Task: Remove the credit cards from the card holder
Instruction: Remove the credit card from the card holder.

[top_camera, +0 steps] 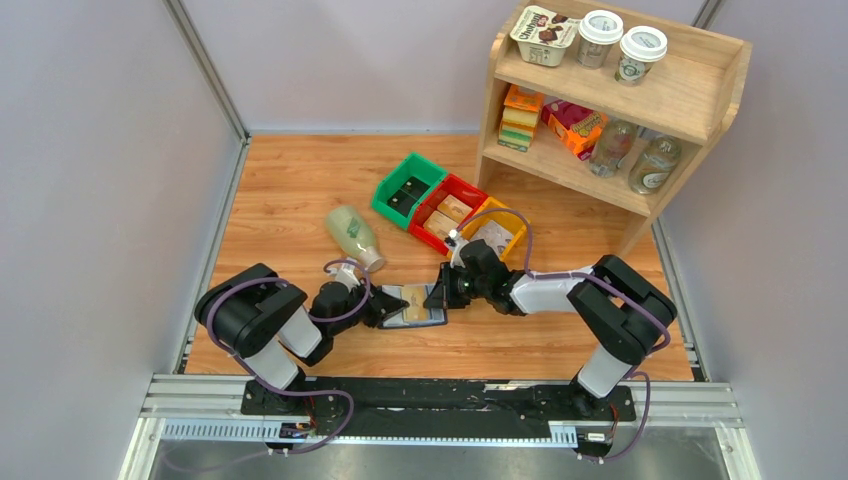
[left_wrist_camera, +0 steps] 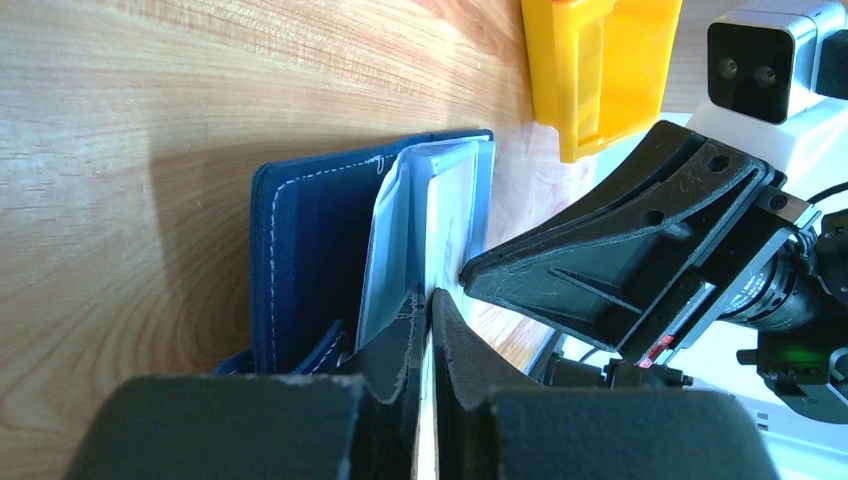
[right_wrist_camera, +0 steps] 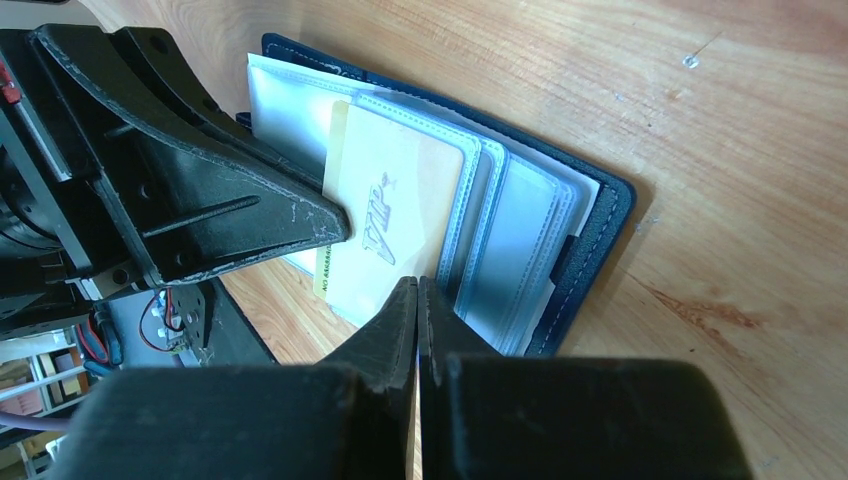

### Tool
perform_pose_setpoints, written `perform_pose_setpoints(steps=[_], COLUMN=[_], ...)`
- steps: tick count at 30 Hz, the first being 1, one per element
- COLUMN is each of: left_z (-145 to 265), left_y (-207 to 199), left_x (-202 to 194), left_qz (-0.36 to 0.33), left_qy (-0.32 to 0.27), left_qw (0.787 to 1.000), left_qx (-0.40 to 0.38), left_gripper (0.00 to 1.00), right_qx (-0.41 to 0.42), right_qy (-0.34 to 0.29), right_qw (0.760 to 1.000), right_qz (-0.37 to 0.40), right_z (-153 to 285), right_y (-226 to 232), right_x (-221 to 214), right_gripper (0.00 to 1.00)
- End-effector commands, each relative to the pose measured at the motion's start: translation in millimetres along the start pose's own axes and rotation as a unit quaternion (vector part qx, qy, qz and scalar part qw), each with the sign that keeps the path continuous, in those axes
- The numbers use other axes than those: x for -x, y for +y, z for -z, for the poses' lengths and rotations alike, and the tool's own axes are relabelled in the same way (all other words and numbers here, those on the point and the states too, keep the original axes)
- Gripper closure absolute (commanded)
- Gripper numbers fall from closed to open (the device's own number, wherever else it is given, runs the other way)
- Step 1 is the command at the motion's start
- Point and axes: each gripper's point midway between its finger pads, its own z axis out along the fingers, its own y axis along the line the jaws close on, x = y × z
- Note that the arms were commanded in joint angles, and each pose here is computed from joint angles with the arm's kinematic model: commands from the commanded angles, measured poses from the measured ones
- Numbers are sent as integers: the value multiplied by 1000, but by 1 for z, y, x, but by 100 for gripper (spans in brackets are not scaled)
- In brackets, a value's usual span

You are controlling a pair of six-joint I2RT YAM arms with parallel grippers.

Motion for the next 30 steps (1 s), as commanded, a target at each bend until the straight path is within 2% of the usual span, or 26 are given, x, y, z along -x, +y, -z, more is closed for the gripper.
perform_pose_setpoints(steps=[1, 8, 9, 15, 23, 25, 26, 30], left_z=[24, 21, 21, 20, 30, 29, 31, 36], left_y=[8, -2, -2, -2, 16, 4, 13, 12], left_x=[-6, -3, -3, -3, 1, 10, 10, 14], left_qz=[-3, -14, -16, -30, -54, -78, -79, -101], left_qy=[-6, -2, -2, 5, -1, -10, -7, -15], left_qw=[1000, 1000, 1000, 999, 998, 996, 995, 992], left_qx=[-6, -22, -20, -13, 40, 43, 67, 80], left_gripper=[88, 80, 80, 100, 100, 100, 100, 100], right_qx=[-143, -143, -144, -147, -150, -149, -149, -146], right_qy=[94, 94, 94, 93, 93, 94, 95, 96], right_qw=[985, 985, 985, 984, 984, 984, 984, 984], right_qz=[-21, -21, -22, -24, -27, -26, -27, -26], right_z=[10, 9, 9, 10, 9, 9, 9, 7], right_y=[-80, -79, -80, -82, -84, -84, -84, -84], right_x=[-65, -64, -64, -63, -61, -62, -62, -61], right_gripper=[100, 100, 100, 100, 100, 100, 100, 100])
